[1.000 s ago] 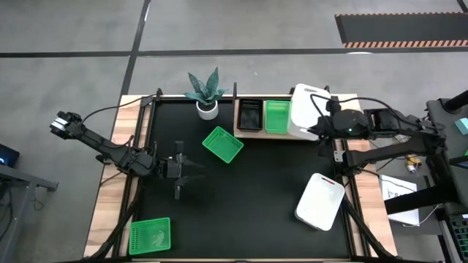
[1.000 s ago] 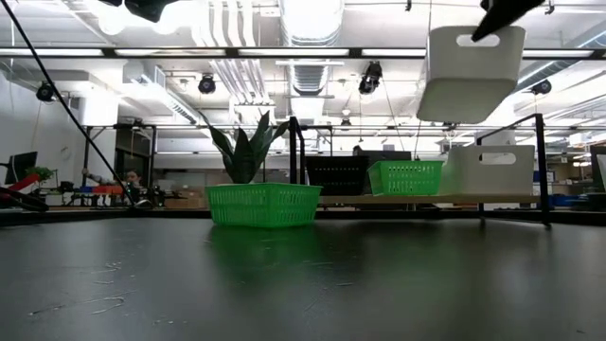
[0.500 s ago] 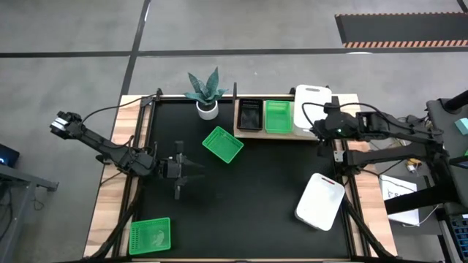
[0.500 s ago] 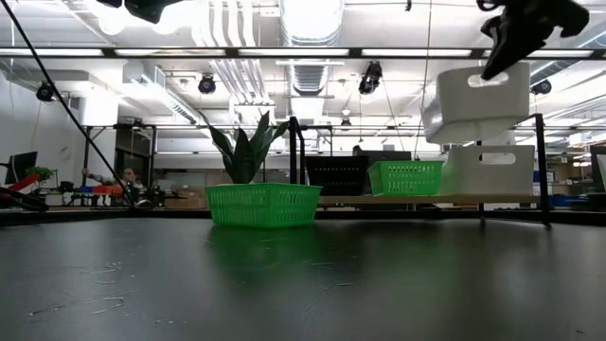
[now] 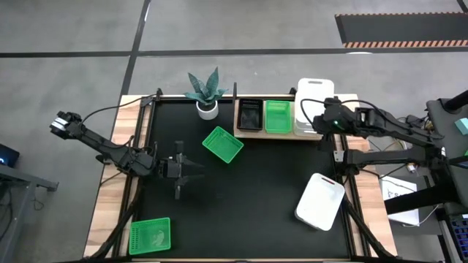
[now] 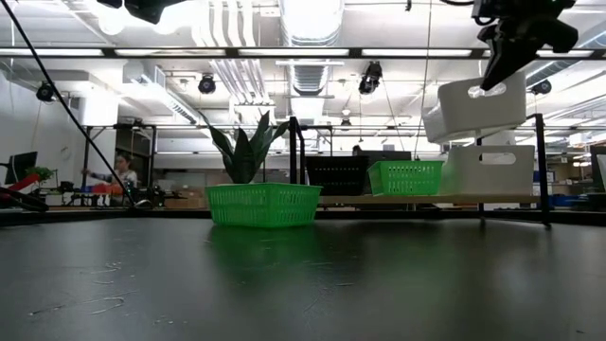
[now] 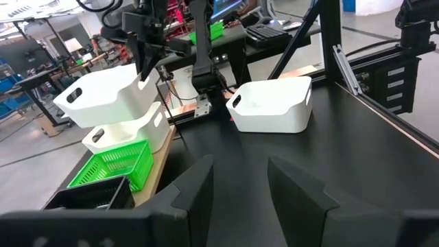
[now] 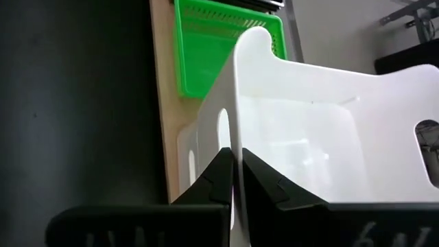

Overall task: Stack baskets on shelf by color
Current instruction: Stack the left white bin on the white bin on the shelf

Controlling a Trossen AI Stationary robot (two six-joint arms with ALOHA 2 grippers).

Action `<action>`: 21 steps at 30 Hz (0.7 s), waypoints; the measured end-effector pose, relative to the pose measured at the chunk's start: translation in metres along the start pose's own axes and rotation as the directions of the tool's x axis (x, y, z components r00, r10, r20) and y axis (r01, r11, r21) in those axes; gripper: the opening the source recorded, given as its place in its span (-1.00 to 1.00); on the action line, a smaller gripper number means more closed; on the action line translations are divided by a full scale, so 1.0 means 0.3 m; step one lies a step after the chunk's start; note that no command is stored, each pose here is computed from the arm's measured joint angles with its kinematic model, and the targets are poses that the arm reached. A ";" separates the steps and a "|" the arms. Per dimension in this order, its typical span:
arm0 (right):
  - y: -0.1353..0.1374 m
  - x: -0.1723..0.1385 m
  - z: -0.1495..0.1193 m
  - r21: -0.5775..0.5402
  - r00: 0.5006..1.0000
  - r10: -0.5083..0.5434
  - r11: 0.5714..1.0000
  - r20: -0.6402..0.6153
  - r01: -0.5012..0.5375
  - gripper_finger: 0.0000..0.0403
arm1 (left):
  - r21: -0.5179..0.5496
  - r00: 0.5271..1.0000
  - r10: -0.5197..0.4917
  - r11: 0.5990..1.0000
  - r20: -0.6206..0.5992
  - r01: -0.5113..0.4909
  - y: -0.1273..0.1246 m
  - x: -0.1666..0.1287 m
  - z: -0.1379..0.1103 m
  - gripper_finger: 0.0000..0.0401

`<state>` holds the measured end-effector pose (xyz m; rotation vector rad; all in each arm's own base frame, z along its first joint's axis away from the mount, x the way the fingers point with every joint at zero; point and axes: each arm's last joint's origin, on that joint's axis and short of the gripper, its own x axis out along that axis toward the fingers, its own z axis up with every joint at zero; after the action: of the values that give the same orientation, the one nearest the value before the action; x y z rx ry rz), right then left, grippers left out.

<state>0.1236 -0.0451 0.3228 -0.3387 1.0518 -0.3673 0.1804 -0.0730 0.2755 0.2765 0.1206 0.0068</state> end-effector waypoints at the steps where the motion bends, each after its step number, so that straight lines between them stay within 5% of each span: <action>1: -0.002 0.002 -0.001 -0.002 1.000 -0.002 1.000 -0.004 0.002 -0.96 | 0.000 1.000 0.000 1.000 0.000 0.000 0.000 0.000 0.000 -0.39; 21: -0.005 0.071 0.021 -0.051 0.995 0.020 0.998 -0.097 -0.025 -0.96 | 0.000 1.000 -0.007 1.000 0.001 0.007 -0.001 0.000 0.000 -0.39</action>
<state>0.1386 -0.0554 0.3099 -0.3587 1.1603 -0.3386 0.1804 -0.0732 0.2754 0.2761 0.1202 -0.0008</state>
